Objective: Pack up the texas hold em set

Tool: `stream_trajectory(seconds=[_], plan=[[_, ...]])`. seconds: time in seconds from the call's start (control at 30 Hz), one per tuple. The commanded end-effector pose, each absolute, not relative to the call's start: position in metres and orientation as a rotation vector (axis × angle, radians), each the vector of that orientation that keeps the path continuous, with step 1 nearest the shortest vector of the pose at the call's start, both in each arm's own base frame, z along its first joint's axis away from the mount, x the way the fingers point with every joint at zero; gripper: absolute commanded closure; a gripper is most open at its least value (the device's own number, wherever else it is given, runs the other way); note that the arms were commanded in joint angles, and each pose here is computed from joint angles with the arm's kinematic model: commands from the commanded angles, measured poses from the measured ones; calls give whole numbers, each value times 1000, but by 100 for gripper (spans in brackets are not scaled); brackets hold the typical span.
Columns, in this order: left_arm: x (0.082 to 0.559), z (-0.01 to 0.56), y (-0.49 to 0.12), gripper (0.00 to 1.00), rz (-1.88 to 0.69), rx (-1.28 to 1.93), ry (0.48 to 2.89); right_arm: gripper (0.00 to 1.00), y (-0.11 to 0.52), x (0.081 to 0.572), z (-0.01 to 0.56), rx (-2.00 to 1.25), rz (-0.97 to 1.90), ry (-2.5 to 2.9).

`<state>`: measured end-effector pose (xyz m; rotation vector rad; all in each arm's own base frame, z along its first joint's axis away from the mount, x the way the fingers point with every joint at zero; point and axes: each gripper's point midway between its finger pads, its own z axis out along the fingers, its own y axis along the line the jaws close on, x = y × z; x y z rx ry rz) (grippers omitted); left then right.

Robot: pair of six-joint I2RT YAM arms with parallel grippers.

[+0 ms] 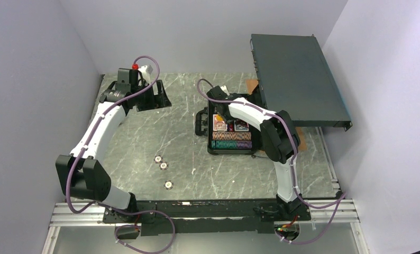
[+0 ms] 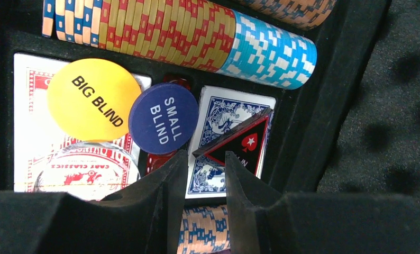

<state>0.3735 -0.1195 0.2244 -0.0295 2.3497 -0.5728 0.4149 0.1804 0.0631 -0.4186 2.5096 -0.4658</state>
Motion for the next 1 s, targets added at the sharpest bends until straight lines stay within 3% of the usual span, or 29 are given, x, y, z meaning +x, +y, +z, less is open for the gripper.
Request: stream_trajectory(seconds=[0.0, 0.97], plan=[[379, 230, -124, 10, -606, -13, 2319, 65, 180, 425, 59, -421, -459, 2493], [382, 220, -125, 10, -616, -16, 2349, 67, 178, 434, 49, -420, -464, 2476]])
